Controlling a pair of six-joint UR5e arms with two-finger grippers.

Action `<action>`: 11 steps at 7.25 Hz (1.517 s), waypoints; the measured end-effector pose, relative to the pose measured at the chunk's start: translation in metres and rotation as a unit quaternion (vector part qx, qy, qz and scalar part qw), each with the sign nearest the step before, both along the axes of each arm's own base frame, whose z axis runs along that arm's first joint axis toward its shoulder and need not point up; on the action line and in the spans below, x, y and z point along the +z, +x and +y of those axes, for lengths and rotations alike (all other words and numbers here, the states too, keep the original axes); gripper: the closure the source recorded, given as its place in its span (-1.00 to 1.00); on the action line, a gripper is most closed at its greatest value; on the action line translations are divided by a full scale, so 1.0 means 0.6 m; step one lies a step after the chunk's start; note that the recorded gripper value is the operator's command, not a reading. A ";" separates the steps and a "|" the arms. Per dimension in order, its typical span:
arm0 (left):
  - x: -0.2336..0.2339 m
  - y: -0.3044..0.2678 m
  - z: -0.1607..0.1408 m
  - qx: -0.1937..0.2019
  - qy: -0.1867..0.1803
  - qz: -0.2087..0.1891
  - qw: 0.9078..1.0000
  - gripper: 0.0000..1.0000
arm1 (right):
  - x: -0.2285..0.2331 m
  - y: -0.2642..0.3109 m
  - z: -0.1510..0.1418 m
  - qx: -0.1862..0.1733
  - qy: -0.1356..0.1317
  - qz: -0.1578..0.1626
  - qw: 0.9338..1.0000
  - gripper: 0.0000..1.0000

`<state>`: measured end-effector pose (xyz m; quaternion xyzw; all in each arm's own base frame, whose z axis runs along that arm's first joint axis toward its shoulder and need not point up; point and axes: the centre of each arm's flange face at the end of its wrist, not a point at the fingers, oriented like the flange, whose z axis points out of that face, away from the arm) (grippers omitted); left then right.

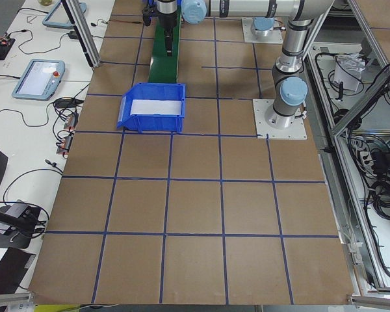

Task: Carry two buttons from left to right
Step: 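Carry the red button over the right-end bin and lower it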

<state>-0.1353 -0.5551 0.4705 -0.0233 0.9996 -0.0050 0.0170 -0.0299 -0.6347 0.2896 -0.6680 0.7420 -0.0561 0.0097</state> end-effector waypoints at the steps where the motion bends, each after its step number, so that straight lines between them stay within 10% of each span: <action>1: 0.000 0.000 0.000 0.000 0.001 0.000 1.000 -1.00 | 0.010 -0.003 -0.003 0.005 -0.005 0.003 1.000 0.80; 7: -0.001 -0.001 0.000 -0.001 0.000 0.000 1.000 -1.00 | 0.174 -0.266 0.004 0.022 -0.022 0.032 0.999 0.80; 11: -0.001 -0.002 0.000 -0.001 0.000 0.000 1.000 -1.00 | 0.065 -0.441 0.038 0.039 0.009 0.006 0.999 0.79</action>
